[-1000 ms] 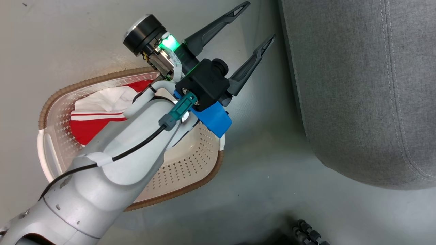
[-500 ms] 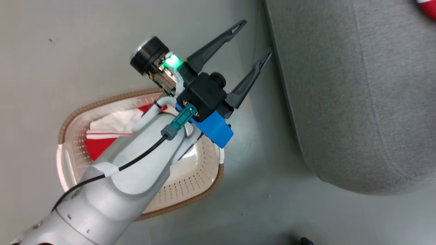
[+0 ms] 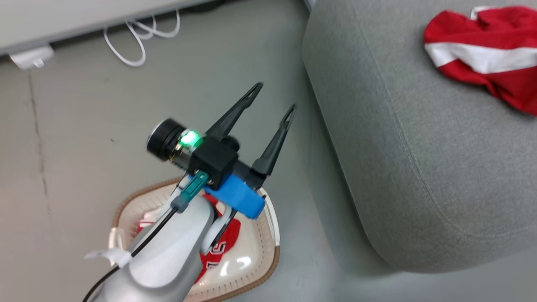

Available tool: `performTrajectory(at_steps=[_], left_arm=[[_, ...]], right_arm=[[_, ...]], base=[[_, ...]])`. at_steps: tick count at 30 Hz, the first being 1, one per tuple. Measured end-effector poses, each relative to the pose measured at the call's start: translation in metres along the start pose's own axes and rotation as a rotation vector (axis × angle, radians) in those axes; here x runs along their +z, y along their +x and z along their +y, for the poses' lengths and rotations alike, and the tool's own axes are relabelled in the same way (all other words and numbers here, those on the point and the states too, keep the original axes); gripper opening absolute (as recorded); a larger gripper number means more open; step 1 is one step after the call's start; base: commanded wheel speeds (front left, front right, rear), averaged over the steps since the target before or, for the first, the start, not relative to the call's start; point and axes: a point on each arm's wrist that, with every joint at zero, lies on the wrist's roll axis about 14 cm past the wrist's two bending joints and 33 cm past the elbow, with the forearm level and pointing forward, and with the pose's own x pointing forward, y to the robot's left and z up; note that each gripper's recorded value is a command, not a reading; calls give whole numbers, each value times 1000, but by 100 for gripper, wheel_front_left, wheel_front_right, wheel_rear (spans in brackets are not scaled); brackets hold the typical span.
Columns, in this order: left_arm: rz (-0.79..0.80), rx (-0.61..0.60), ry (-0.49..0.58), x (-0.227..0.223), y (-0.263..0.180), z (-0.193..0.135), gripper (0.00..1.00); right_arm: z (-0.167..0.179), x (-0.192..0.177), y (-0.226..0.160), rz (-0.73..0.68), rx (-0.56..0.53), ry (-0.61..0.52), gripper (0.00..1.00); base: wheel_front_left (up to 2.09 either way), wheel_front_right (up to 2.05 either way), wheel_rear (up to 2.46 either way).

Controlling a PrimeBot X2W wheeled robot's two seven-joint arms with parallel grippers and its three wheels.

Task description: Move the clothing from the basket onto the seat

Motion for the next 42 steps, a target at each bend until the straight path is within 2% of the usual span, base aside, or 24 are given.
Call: performTrajectory(at_steps=[7, 18, 24, 31, 42], left_arm=[[-27, 154, 16, 28, -42, 15, 100], [-88, 515, 86, 66, -140, 67, 100], [-127, 673, 131, 85, -189, 83, 100], [-109, 792, 153, 84, -235, 93, 100], [-66, 866, 144, 71, -269, 96, 100]], right_arm=[[44, 44, -27, -127, 131, 110, 100], [129, 93, -63, -254, 378, 230, 100], [173, 114, -82, -299, 508, 270, 100], [205, 116, -98, -283, 596, 304, 100], [217, 88, -110, -187, 626, 307, 100]], base=[[0, 0, 0], [0, 0, 0], [0, 0, 0], [0, 0, 0], [0, 0, 0]])
